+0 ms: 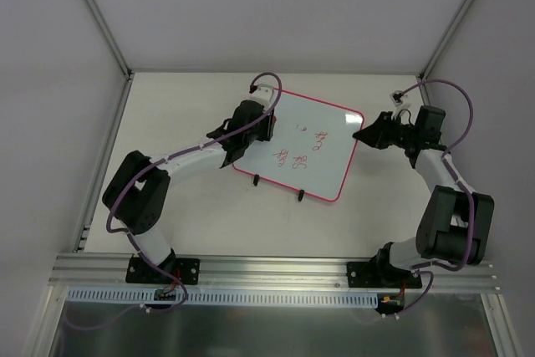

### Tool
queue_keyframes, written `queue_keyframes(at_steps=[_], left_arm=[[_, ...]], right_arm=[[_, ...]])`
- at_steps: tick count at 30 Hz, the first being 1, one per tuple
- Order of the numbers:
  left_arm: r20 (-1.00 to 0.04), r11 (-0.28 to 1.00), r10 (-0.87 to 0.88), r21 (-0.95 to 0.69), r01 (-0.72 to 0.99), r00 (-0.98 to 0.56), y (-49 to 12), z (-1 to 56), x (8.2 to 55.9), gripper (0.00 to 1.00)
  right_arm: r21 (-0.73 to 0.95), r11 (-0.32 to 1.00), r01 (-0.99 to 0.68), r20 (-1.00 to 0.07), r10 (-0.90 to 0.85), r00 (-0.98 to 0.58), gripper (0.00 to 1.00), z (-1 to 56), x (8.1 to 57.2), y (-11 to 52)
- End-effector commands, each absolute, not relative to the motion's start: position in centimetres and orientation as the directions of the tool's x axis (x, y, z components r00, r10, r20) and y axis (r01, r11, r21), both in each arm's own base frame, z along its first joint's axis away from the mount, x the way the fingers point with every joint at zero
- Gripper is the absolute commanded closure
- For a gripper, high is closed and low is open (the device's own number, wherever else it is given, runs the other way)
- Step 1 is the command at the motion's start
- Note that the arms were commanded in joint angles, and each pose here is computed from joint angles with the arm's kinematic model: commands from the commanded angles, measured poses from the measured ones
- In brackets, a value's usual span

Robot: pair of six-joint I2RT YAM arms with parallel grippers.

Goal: Erase the whiteboard

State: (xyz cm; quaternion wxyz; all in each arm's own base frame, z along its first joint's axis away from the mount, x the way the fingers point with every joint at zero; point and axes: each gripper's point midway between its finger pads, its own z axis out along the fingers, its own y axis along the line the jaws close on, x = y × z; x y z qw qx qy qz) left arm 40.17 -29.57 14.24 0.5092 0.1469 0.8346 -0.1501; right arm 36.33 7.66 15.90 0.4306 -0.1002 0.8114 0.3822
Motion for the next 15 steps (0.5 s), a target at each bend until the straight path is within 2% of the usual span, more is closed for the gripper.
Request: queue_keyframes(at_steps=[1, 5, 10, 15], left_arm=[[-0.879, 0.967, 0.095, -0.031, 0.254, -0.467, -24.5, 12.2, 41.8, 1.00], [-0.880, 0.963, 0.105, -0.027, 0.269, -0.463, -24.8, 11.9, 42.9, 1.00], [-0.878, 0.934, 0.121, -0.057, 0.354, -0.463, -28.4, 12.2, 43.2, 1.00], [-0.866, 0.859, 0.233, -0.030, 0.511, -0.443, -34.5, 11.9, 40.2, 1.00]], right_arm=[[0.450, 0.697, -0.559, -0.839, 0.114, -0.532, 1.00, 17.2, 36.4, 8.0], [0.450, 0.696, -0.559, -0.838, 0.113, -0.534, 1.00, 17.1, 36.4, 8.1], [0.443, 0.701, -0.559, -0.840, 0.106, -0.532, 1.00, 17.1, 36.3, 8.2], [0.435, 0.705, -0.560, -0.843, 0.100, -0.528, 1.00, 17.0, 36.2, 8.3]])
